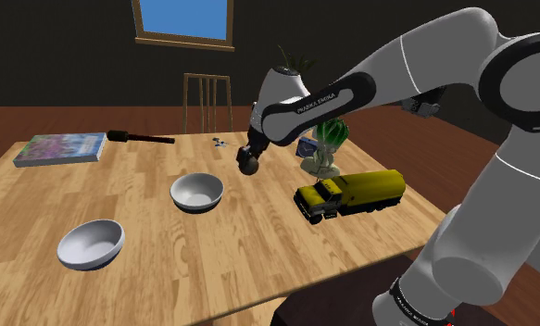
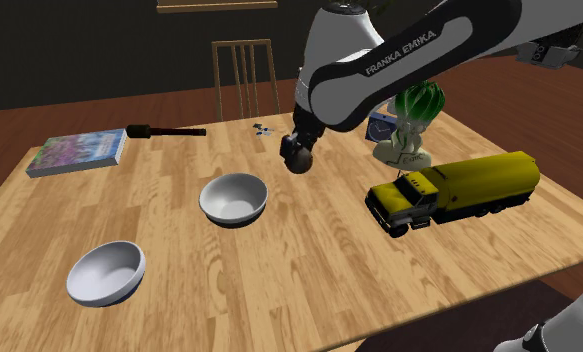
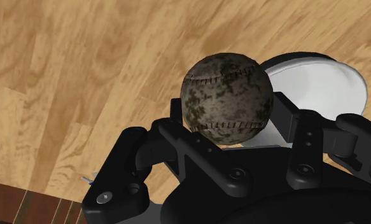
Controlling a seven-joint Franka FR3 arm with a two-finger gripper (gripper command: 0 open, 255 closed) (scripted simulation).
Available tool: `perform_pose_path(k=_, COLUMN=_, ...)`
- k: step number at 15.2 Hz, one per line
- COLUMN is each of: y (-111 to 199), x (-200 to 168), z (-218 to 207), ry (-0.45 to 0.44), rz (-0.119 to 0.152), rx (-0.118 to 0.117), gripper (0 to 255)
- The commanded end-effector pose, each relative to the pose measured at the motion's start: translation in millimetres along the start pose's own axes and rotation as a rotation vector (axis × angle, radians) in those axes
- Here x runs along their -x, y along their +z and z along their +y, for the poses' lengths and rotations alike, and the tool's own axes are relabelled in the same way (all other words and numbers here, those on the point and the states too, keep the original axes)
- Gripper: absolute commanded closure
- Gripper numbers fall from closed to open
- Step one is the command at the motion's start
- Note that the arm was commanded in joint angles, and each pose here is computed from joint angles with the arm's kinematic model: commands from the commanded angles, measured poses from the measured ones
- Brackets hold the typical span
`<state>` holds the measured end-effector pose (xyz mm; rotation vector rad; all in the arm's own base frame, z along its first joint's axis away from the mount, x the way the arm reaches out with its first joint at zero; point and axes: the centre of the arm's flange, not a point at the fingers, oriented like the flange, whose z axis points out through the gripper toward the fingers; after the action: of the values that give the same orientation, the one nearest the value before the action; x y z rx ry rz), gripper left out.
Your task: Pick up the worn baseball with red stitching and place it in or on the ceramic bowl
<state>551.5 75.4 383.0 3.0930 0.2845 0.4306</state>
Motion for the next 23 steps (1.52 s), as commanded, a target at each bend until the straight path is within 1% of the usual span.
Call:
perform_pose_path(k=1, y=2, x=-20, z=-17, ry=0.001, rz=0.000, rx=0.000, gripper=255)
perform_pose_path(k=12, y=19, x=-122, z=-119, ry=0.001, rz=0.000, rx=0.000, gripper=255)
perform_pose_path(k=13, y=20, x=-125, z=-122, ry=0.001, rz=0.000, rx=0.000, gripper=255)
perform_pose_path(k=23, y=71, x=-110, z=-124, ry=0.001, rz=0.000, rx=0.000, gripper=255)
